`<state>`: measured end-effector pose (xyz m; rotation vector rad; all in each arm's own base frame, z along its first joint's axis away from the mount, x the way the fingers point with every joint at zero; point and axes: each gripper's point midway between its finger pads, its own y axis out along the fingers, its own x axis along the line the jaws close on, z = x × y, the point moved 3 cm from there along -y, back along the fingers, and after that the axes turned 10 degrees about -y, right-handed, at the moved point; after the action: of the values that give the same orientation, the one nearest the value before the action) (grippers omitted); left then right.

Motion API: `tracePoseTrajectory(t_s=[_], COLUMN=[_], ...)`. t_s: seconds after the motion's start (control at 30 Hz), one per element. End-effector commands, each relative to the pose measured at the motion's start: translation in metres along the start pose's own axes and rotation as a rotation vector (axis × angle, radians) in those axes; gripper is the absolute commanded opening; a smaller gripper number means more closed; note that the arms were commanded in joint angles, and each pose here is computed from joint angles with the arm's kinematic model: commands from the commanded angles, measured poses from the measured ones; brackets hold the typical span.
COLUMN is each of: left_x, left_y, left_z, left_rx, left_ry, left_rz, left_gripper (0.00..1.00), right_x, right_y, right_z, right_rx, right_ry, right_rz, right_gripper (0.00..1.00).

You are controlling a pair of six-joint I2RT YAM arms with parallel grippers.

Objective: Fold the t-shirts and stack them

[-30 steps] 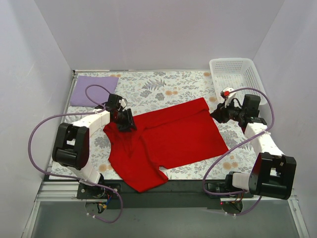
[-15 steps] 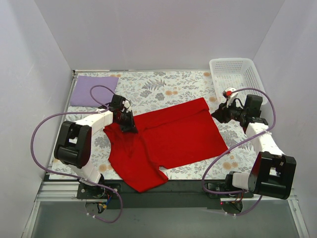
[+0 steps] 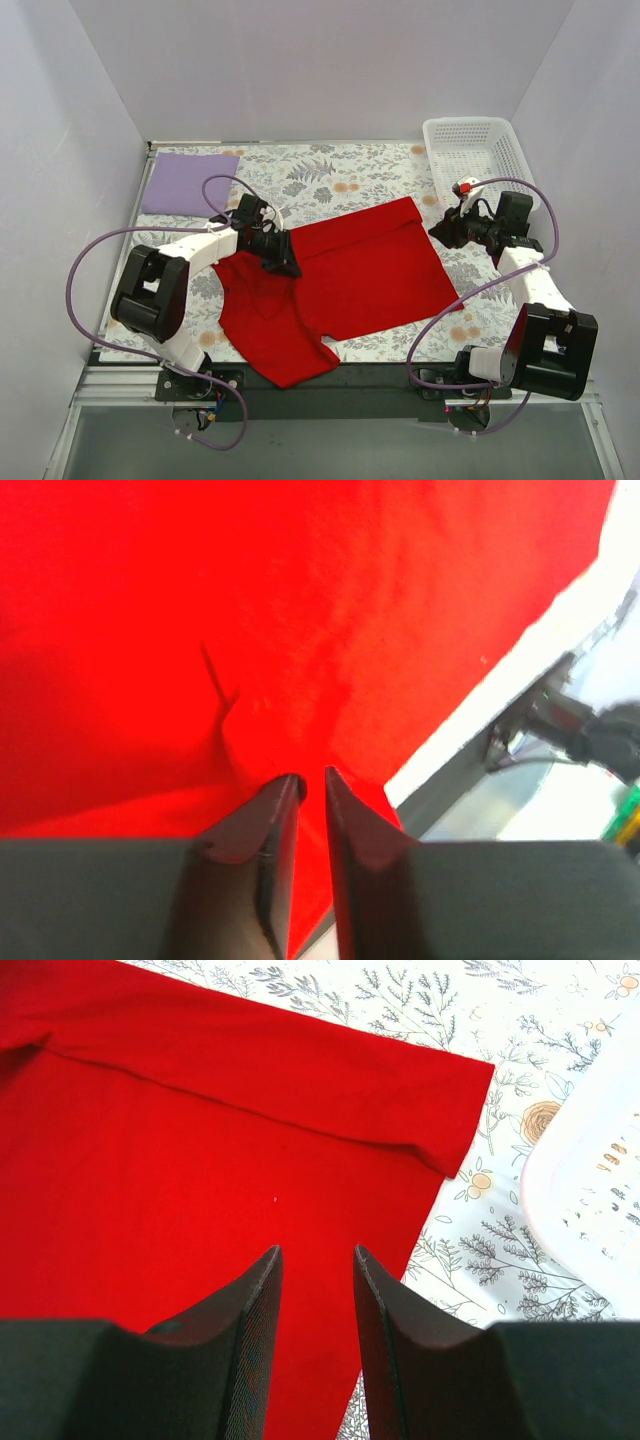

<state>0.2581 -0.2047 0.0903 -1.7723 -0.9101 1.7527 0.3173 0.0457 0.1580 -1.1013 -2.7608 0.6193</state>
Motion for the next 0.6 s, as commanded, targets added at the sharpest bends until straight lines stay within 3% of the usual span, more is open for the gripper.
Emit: tracePoseTrajectory(t_s=[0.0,0.1,0.2,0.27,0.37,0.47,0.57], left_x=[-0.014,-0.018,-0.028,-0.027,-0.012,-0.027,-0.011], left_y=[0.001,-0.008,-0.036,-0.059,-0.082,-0.078,-0.082], left_z=[0.018,0.010,-0.014,-0.029,-0.047,-0.040,-0.045], left_rx=[0.081,0.013,-0.205,-0.364,-0.534,-0.462,-0.504], left_ry=[0.038,0.083,0.150,0.134,0.082,0.149,0.054], left_rz=[0.072,0.053,-0.022,-0.075,-0.145,-0.030,-0.114], left_gripper=[0.21,0.24,0.32,0.53,0.72,0.70,0.66], right_x=[0.001,0.000,0.001,0.000,0.001,0.000,-0.001], right_y=[0.000,-0.001,-0.002,-0.002,-0.002,-0.003,-0.004], right_z=[0.002,0.003,0.003,0.002,0.002,0.003,0.004], right_rx=[-0.006,-0.007,-0.008,-0.011,-0.010,-0.011,-0.010], right_ry=[0.020,0.023,0.025,0.024,0.026,0.028,0.034], right_rz=[-0.014,-0.011,-0.014,-0.015,-0.016,-0.015,-0.018], right_gripper=[0.42,0.41,0.42,0.41,0.42,0.42,0.42])
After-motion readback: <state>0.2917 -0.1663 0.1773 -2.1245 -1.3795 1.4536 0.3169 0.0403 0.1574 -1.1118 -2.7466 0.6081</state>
